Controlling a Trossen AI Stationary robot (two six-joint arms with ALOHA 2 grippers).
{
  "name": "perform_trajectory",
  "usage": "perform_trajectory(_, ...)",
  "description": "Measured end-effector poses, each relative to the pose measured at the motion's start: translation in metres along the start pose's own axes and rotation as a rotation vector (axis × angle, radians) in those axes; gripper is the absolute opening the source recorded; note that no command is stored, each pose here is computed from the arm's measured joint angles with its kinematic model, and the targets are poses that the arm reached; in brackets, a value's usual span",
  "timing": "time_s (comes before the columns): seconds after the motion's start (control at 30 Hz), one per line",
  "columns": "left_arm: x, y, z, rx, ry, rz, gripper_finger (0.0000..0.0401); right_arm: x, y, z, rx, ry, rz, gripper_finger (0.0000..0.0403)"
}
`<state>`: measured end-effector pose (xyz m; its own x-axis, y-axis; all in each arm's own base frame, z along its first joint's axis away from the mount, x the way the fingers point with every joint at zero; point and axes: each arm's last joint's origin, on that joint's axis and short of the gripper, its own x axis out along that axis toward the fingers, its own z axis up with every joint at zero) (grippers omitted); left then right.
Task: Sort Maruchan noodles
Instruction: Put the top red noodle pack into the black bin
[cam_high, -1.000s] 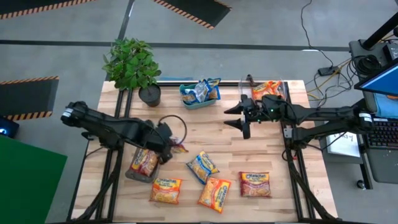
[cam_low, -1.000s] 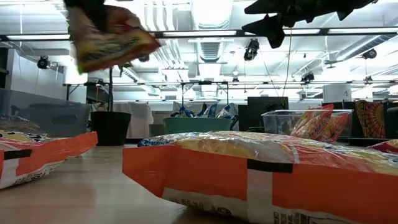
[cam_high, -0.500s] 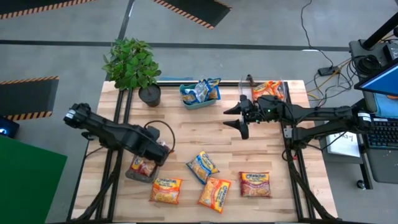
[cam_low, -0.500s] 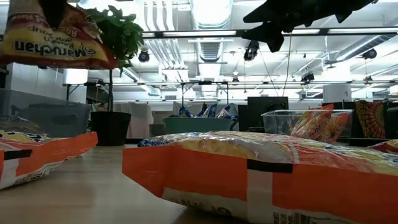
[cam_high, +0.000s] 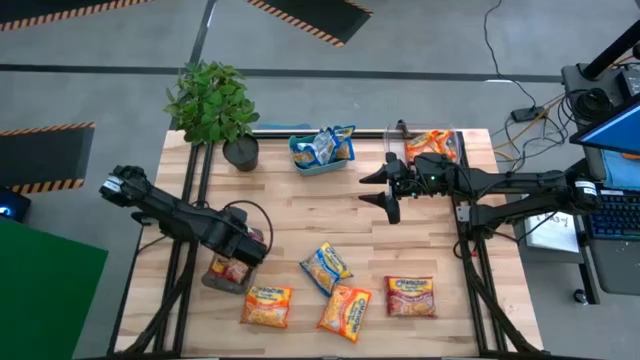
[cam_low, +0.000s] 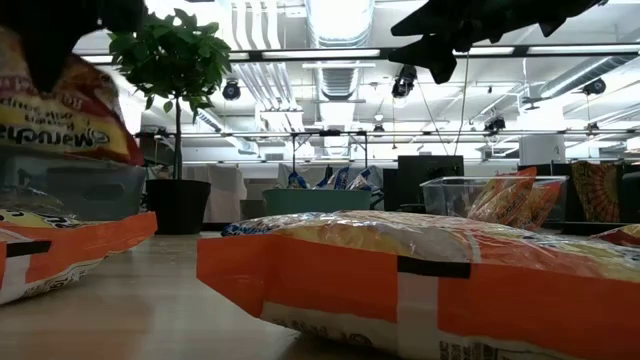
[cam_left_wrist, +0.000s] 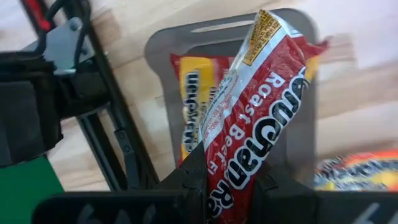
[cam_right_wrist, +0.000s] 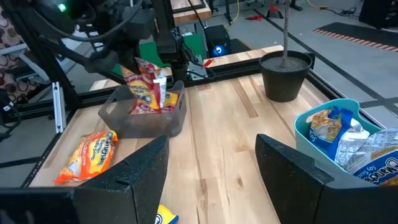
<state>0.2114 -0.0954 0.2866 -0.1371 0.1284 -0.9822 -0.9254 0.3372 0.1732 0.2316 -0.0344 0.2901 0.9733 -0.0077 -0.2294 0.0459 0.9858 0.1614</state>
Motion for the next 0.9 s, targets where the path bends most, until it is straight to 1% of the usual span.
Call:
perform_trajectory(0.1, 0.009, 0.002, -0.001, -0.040, 0.012, 0.040, 0.0029, 0.000, 0.000, 0.000, 0.000, 0.000, 0.000, 0.0228)
perform_trajectory(0.17, 0.015, 0.000, -0.002, -0.069, 0.015, 0.040, 0.0029, 0.000, 0.000, 0.000, 0.000, 0.000, 0.000, 0.0228)
perform_trajectory(0.27, 0.022, -0.008, -0.002, -0.077, 0.015, -0.032, 0.0035, 0.000, 0.000, 0.000, 0.000, 0.000, 0.000, 0.0228)
perform_trajectory(0.43, 0.029, -0.021, -0.002, -0.083, -0.040, -0.163, 0.0054, 0.000, 0.000, 0.000, 0.001, 0.000, 0.000, 0.0228)
perform_trajectory(0.57, 0.036, -0.023, -0.002, -0.078, -0.038, -0.177, 0.0067, 0.000, 0.000, 0.000, 0.008, 0.000, 0.001, 0.0228)
perform_trajectory(0.63, 0.038, -0.022, -0.003, -0.077, -0.033, -0.165, 0.0074, 0.000, 0.000, 0.000, 0.008, 0.000, 0.000, 0.0228)
perform_trajectory(0.8, 0.039, -0.025, -0.003, -0.069, -0.026, -0.191, 0.0098, 0.000, 0.000, 0.000, 0.008, -0.001, 0.000, 0.0228)
perform_trajectory(0.9, 0.038, -0.030, -0.003, -0.051, -0.023, -0.251, 0.0114, 0.000, 0.000, 0.000, 0.008, -0.001, 0.000, 0.0228)
